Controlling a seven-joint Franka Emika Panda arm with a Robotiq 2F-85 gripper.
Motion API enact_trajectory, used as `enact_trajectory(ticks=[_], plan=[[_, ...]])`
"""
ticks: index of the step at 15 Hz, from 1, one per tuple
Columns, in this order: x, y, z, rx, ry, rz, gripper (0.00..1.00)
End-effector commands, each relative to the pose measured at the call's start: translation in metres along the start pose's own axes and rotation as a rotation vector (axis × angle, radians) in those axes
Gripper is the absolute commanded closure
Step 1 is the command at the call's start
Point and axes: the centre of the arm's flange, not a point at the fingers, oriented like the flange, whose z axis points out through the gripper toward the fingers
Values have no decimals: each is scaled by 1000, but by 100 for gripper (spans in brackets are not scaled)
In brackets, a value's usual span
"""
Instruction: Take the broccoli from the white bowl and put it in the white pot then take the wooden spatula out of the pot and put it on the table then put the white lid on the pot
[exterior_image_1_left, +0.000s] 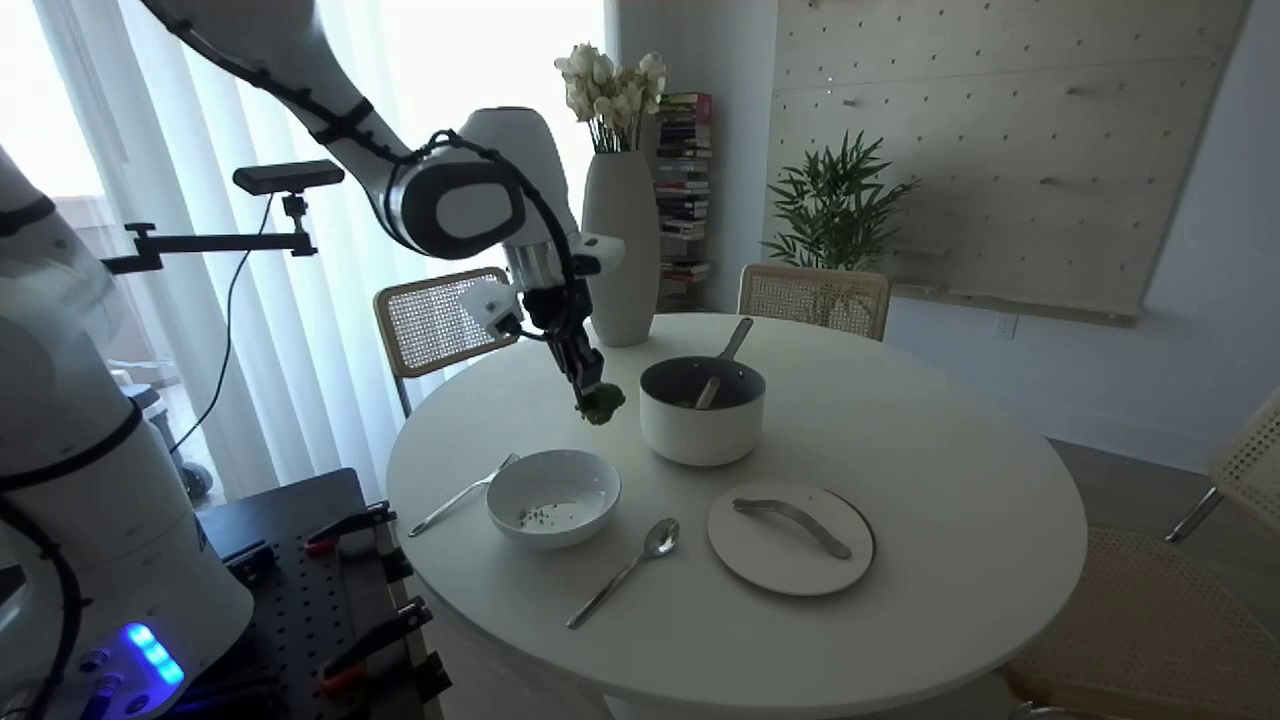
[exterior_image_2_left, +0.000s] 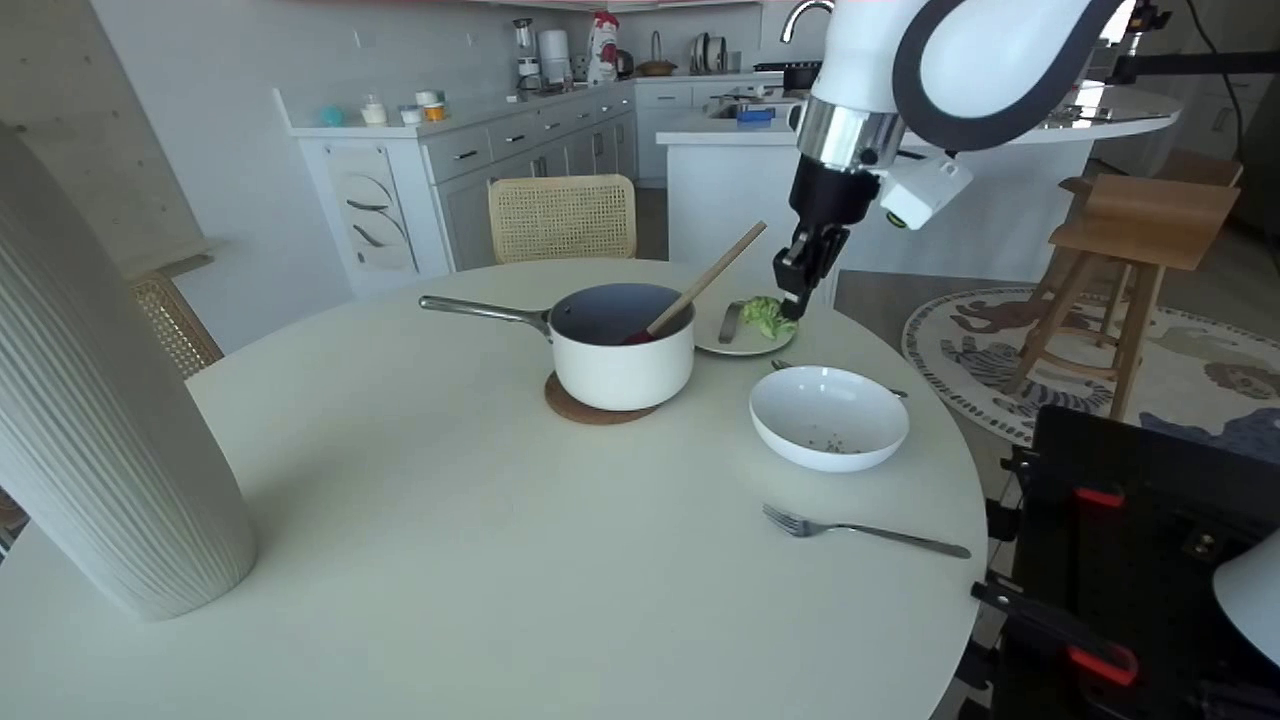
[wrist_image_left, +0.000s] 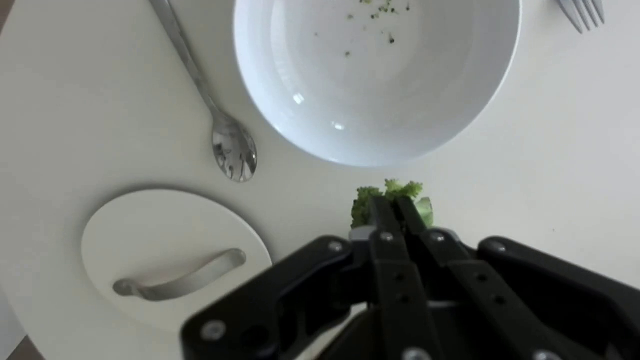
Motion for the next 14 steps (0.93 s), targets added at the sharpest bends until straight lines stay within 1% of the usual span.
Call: enact_trajectory(ticks=[1,5,8,11,14], plan=[[19,-1,-52,-4,68,13,99],[57,5,-85,-11,152,-7,99],[89,12,-97,-7,199,-16,99],[118,15,-100,-2,219,-29,99],[148,11,-93,-6,223,-39,99]])
